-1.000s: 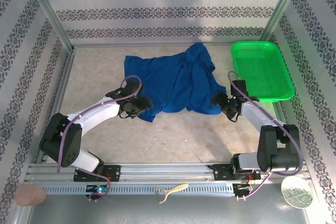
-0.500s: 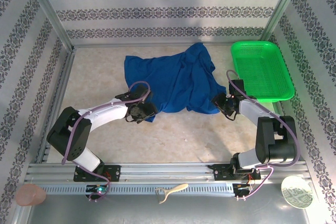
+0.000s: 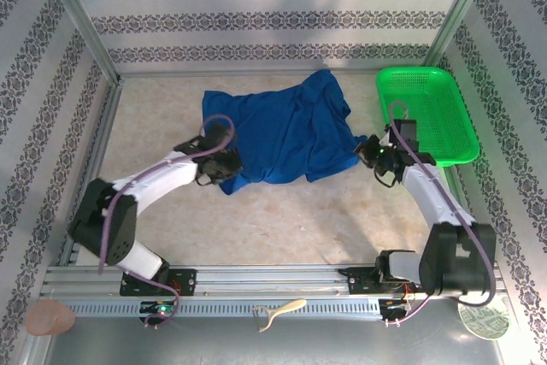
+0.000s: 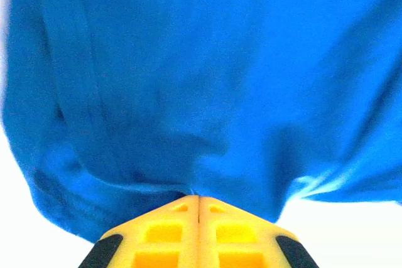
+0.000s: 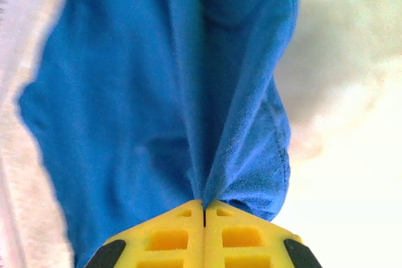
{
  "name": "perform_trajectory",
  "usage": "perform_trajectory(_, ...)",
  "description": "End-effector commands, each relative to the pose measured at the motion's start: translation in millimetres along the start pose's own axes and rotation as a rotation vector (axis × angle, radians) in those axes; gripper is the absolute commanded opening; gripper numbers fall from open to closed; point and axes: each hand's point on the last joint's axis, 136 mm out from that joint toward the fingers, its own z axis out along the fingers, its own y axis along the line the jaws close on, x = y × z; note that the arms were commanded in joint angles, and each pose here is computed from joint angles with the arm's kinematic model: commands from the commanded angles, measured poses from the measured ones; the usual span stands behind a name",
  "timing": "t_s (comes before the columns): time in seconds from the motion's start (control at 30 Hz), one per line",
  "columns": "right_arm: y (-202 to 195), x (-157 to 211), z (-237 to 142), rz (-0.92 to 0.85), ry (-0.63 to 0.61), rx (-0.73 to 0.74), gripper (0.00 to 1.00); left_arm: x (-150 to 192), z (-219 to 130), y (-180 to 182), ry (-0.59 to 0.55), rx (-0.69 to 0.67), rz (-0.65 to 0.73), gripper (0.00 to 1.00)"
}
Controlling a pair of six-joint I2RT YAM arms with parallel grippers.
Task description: Fold the inside-out t-shirt
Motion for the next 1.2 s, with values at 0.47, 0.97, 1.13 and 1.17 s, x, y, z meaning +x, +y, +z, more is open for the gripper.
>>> perform_trajectory(0.47,76.5,-24.4,-119.4,-0.055,-0.183,-0.123,0.00,-102.9,-163.4,-13.2,-0.256,0.263,-0.073,0.00)
perform_trajectory(0.97,15.4,-23.8,-39.6,-0.077,-0.055,0.082,0.59,-134.5,-47.7,33.6,-0.107,0.131,-0.067,0.34)
perform_trajectory(1.13,-38.9,32.4,-50.2,-0.025,-0.003,0.175,0.62,-107.0,-54.0,47.8,-0.087,0.113,-0.063,0.49)
perform_trajectory(1.17,-48.9,41.9,-51.3,-0.012,0.001,0.189,0.62,-97.9,-53.0,51.8,-0.073,0.111,-0.070,0.49)
